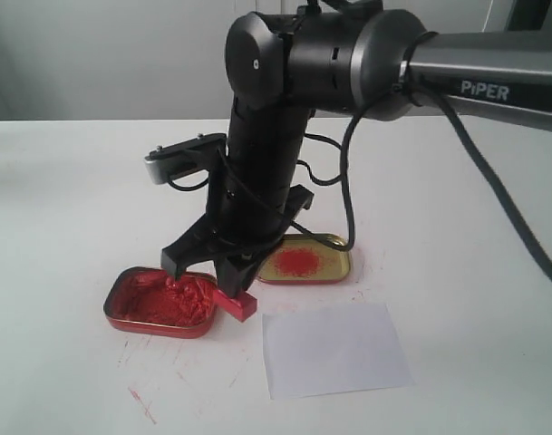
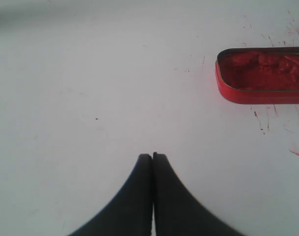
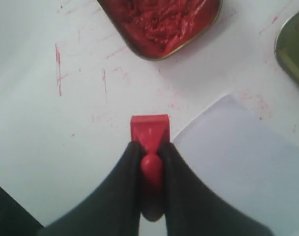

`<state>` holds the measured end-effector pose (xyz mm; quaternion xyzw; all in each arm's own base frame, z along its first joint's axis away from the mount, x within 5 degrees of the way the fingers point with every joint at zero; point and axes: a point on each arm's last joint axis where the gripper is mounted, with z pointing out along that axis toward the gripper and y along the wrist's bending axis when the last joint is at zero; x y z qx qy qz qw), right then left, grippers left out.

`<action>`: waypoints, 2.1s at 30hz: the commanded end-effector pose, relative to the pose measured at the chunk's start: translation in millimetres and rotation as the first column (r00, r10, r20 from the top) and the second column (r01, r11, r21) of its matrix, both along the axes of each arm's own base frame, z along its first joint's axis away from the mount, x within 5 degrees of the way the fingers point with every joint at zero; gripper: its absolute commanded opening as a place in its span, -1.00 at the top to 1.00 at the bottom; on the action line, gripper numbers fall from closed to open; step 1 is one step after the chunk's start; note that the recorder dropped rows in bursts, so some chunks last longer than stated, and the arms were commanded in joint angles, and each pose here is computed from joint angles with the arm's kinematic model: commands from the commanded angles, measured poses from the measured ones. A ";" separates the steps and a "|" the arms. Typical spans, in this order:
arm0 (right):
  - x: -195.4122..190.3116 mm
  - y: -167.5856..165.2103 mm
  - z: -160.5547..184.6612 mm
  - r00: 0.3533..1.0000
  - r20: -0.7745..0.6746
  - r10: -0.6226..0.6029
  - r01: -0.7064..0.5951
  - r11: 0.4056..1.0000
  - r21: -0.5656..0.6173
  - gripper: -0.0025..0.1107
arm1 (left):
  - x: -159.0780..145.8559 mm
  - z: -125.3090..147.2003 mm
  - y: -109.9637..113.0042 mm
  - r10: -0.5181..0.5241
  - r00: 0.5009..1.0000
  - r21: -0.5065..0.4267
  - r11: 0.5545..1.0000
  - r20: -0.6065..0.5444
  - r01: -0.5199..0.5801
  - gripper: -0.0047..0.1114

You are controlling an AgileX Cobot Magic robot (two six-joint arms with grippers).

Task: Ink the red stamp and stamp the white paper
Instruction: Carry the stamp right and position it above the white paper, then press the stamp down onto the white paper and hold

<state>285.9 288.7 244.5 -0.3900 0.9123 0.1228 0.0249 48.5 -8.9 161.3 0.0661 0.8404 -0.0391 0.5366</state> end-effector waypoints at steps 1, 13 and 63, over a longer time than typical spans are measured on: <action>-8.0 -11.3 2.4 1.000 -0.007 -0.007 0.007 1.000 -0.019 0.96 | -0.1 -0.9 -0.2 0.002 1.000 -0.007 1.000 0.001 -0.002 0.92; -27.1 -36.4 15.0 0.997 0.062 -0.053 0.056 0.998 -0.034 0.96 | -0.1 -0.9 -0.2 0.002 1.000 -0.007 1.000 0.001 -0.002 0.92; -33.3 -108.7 -56.6 0.964 0.179 -0.199 0.215 0.973 -0.079 0.96 | -0.1 -1.0 0.4 0.002 1.000 0.008 1.000 0.002 -0.002 0.92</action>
